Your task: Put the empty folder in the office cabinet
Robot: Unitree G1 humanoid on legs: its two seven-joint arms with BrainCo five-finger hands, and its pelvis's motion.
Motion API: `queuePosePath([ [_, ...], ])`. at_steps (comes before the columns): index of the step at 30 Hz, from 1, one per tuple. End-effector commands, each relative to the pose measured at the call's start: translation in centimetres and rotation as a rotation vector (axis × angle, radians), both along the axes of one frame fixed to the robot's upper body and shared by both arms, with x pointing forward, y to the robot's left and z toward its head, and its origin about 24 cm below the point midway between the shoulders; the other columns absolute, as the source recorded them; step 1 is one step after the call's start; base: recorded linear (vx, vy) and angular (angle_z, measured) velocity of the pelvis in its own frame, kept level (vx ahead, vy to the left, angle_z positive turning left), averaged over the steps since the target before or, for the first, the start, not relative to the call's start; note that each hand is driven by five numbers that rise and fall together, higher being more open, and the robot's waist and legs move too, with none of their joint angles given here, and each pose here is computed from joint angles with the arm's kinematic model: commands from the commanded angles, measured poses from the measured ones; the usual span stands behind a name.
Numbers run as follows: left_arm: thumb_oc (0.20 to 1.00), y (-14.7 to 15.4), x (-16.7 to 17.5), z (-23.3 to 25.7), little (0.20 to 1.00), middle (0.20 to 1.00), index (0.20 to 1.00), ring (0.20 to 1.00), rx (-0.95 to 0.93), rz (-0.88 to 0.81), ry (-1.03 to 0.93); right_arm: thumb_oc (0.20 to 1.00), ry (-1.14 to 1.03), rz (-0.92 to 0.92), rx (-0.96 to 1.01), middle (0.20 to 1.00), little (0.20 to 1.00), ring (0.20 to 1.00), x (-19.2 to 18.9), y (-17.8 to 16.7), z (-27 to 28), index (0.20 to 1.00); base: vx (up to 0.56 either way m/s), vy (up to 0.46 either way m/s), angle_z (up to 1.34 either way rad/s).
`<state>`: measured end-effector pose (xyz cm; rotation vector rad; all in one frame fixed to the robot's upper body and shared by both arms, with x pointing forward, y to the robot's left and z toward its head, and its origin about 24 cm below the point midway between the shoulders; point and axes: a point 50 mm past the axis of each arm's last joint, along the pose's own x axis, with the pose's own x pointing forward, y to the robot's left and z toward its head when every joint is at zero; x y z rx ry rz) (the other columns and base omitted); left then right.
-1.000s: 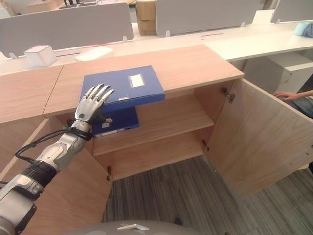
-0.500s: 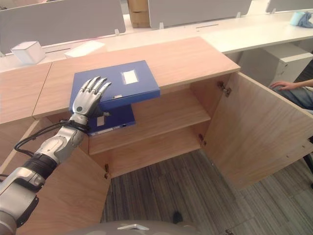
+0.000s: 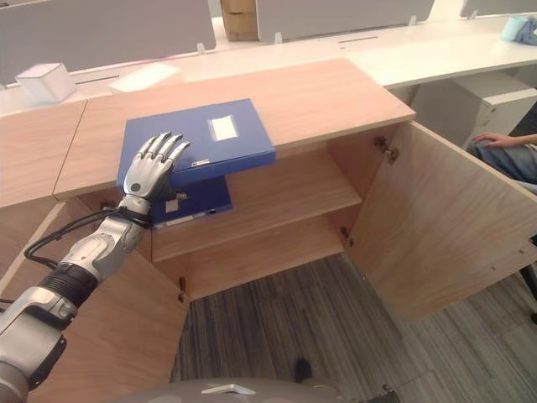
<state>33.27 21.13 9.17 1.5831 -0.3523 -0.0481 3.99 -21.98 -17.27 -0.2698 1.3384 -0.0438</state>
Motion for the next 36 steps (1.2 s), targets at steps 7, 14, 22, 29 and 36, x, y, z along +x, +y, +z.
queuePosePath([
  [7,1.0,1.5,2.5,4.9,1.0,1.0,1.0,1.0,0.056,0.061,-0.149,1.0,-0.064,0.022,-0.038,1.0,1.0,1.0,1.6,-1.0,0.4,1.0,0.0,0.0,0.0],
  [14,1.0,1.5,2.6,5.1,1.0,1.0,1.0,1.0,0.053,0.063,-0.153,1.0,-0.078,0.022,-0.039,1.0,1.0,1.0,1.9,-1.0,0.5,1.0,0.0,0.0,0.0],
  [22,0.2,1.6,2.5,5.1,0.2,0.2,0.2,0.2,0.031,0.065,-0.148,1.0,-0.095,0.021,-0.025,1.0,1.0,1.0,2.1,-0.7,0.5,1.0,0.0,0.0,0.0],
  [29,0.2,1.9,2.4,5.1,0.2,0.2,0.2,0.2,0.021,0.069,-0.144,1.0,-0.092,0.012,-0.021,1.0,1.0,1.0,1.9,-0.7,0.5,1.0,0.0,0.0,0.0],
  [36,0.2,1.7,1.6,6.3,0.2,0.2,0.2,0.2,-0.075,0.037,-0.201,1.0,-0.077,-0.003,-0.021,1.0,1.0,1.0,1.6,-0.6,0.4,1.0,0.0,0.0,0.0],
])
